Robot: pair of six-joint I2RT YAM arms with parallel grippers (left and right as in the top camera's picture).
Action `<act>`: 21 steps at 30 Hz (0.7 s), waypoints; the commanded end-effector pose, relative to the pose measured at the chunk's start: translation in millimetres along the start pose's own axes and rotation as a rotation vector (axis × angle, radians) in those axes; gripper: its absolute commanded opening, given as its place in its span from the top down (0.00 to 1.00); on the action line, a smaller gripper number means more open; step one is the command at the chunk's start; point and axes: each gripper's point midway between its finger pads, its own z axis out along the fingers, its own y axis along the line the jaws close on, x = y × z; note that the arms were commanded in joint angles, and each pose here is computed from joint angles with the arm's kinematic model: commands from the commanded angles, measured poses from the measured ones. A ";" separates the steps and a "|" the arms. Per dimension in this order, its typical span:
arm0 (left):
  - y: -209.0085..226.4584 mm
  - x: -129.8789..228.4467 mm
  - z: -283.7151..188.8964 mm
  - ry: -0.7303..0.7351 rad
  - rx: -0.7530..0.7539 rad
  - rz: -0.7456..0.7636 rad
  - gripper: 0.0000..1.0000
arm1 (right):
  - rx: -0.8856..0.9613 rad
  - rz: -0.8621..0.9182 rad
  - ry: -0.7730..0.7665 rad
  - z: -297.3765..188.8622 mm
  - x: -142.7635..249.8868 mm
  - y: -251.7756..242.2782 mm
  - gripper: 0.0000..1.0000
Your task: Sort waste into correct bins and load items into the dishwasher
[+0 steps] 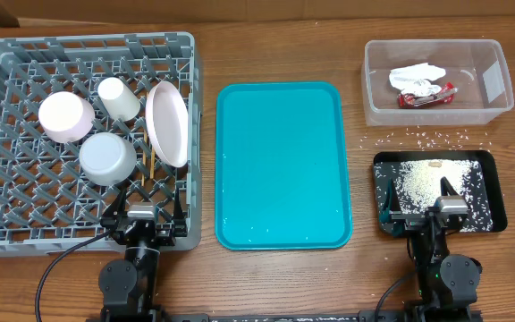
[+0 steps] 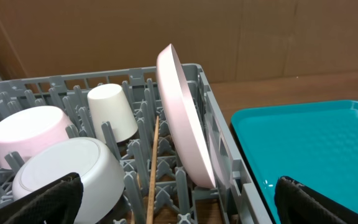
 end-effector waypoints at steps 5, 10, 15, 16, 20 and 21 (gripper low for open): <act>-0.1 -0.5 -0.4 -0.007 0.003 -0.002 0.00 | -0.013 -0.073 -0.004 -0.1 2.0 2.7 0.00; -0.2 -0.5 -0.4 -0.007 0.003 -0.002 0.01 | -0.012 -0.064 -0.004 -0.1 1.9 2.5 0.00; -0.2 -0.5 -0.4 -0.007 0.003 -0.002 0.00 | -0.012 -0.064 -0.004 -0.1 2.0 2.5 0.00; -0.2 -0.5 -0.4 -0.007 0.003 -0.002 0.00 | -0.012 -0.064 -0.004 -0.1 2.0 2.5 0.00; -0.2 -0.5 -0.4 -0.007 0.003 -0.002 0.00 | -0.012 -0.064 -0.004 -0.1 2.0 2.5 0.00; -0.2 -0.5 -0.4 -0.007 0.003 -0.002 0.00 | -0.012 -0.064 -0.004 -0.1 2.0 2.5 0.00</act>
